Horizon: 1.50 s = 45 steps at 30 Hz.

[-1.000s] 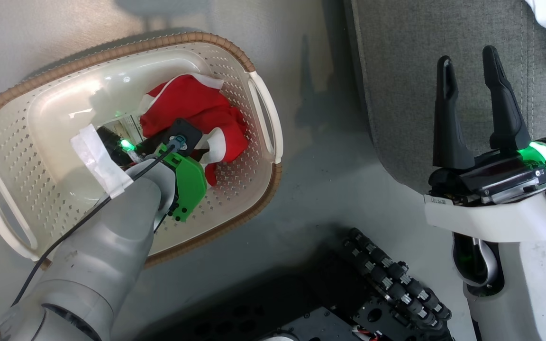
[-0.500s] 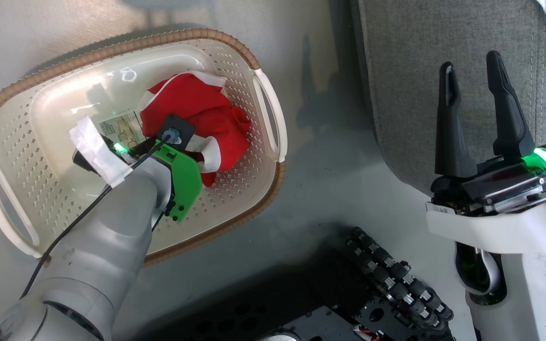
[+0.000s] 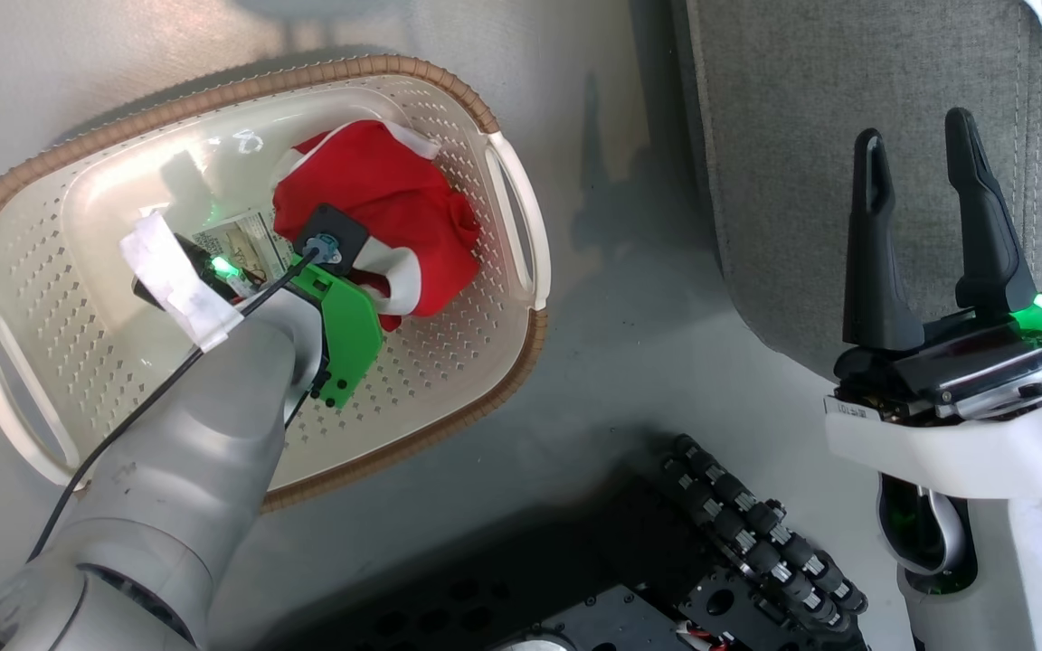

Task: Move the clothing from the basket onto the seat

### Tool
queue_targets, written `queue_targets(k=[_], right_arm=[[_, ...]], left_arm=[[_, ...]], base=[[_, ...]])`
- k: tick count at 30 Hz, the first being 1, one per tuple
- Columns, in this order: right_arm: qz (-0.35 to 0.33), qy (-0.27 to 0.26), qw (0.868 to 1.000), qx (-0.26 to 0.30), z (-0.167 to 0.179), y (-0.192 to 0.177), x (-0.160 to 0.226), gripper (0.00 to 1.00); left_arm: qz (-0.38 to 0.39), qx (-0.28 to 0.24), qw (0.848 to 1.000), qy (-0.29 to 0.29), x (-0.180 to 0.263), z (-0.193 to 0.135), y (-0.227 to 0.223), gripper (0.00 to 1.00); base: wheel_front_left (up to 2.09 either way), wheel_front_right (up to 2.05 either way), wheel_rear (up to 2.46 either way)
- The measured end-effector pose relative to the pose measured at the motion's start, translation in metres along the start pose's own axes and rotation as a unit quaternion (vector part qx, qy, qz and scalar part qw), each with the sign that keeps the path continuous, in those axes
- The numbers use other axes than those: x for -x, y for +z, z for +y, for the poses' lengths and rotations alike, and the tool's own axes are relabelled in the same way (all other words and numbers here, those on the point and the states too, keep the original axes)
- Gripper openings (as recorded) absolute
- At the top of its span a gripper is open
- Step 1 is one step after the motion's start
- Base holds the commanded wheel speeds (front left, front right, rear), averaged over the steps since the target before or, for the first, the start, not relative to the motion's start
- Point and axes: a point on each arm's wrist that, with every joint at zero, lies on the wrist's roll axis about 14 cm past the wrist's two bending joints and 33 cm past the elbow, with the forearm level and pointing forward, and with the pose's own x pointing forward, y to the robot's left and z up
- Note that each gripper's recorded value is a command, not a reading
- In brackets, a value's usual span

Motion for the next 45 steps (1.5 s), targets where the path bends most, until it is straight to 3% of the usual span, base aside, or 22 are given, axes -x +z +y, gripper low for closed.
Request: queue_targets(k=[22,36,45], right_arm=[[-0.063,0.0,0.998,-0.005,-0.002,0.047,-0.003,1.0],[-0.099,-0.013,0.995,0.009,-0.009,0.084,0.024,1.0],[-0.114,-0.006,0.993,0.015,-0.002,0.112,0.044,1.0]], left_arm=[[-0.156,-0.054,0.985,0.042,0.053,0.019,0.083,0.0],[-0.294,-0.078,0.952,0.049,0.131,-0.02,0.146,0.0],[-0.392,-0.08,0.914,0.074,0.21,-0.049,0.179,0.0]], base=[[0.0,0.0,0.0],[0.0,0.0,0.0],[0.0,0.0,0.0]])
